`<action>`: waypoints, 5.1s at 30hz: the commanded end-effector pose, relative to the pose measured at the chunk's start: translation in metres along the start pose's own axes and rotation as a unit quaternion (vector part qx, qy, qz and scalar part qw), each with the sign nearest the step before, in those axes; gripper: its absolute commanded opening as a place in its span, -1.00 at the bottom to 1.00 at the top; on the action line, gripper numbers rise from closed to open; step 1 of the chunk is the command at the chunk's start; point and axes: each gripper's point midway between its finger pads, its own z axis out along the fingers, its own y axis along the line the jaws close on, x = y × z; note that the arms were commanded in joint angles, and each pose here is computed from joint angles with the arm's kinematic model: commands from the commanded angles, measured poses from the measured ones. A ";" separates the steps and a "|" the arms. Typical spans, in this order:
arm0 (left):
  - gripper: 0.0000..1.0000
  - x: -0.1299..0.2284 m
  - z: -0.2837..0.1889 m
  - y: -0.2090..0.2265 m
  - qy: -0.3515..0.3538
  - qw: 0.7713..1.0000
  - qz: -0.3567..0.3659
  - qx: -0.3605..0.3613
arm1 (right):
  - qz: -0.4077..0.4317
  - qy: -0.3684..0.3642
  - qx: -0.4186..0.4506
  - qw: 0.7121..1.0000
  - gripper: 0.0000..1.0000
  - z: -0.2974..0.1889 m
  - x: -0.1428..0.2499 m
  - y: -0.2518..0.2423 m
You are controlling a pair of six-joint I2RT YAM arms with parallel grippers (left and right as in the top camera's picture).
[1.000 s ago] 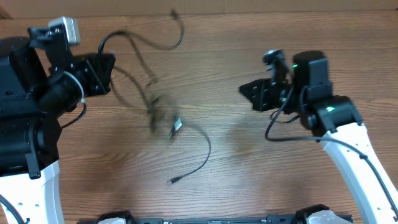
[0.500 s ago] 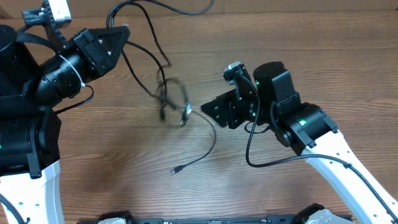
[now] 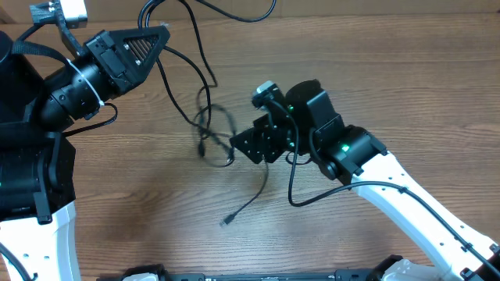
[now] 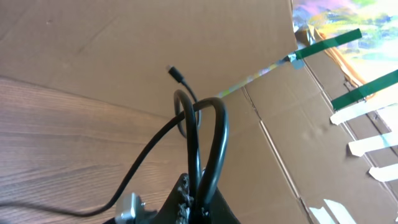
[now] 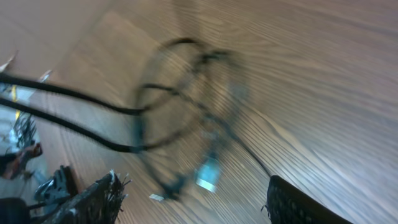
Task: Untangle cables
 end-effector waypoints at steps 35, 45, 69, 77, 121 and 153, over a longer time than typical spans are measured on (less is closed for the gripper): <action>-0.92 -0.001 -0.004 -0.012 -0.006 1.000 -0.002 0.011 | -0.064 -0.007 -0.073 0.995 -0.35 0.026 -0.005 0.037; -0.92 0.002 -0.004 -0.008 -0.001 1.000 0.005 0.005 | -0.077 -0.019 -0.085 0.993 -0.92 0.033 -0.010 0.046; -0.92 0.017 -0.007 0.032 0.013 0.996 0.035 -0.081 | -0.090 -0.084 -0.066 0.990 -0.05 -0.033 -0.044 0.071; -0.92 0.018 -0.007 0.030 0.017 0.996 0.034 -0.077 | -0.086 -0.070 -0.063 0.992 -0.03 -0.010 -0.040 0.061; 1.00 0.057 -0.064 0.154 0.089 0.911 0.072 -0.395 | -0.189 -0.483 0.139 0.844 -0.92 -0.383 -0.267 0.087; 1.00 0.076 -0.067 0.154 0.138 0.908 0.084 -0.385 | -0.250 -0.495 0.694 0.460 -0.92 -0.520 -0.305 -0.223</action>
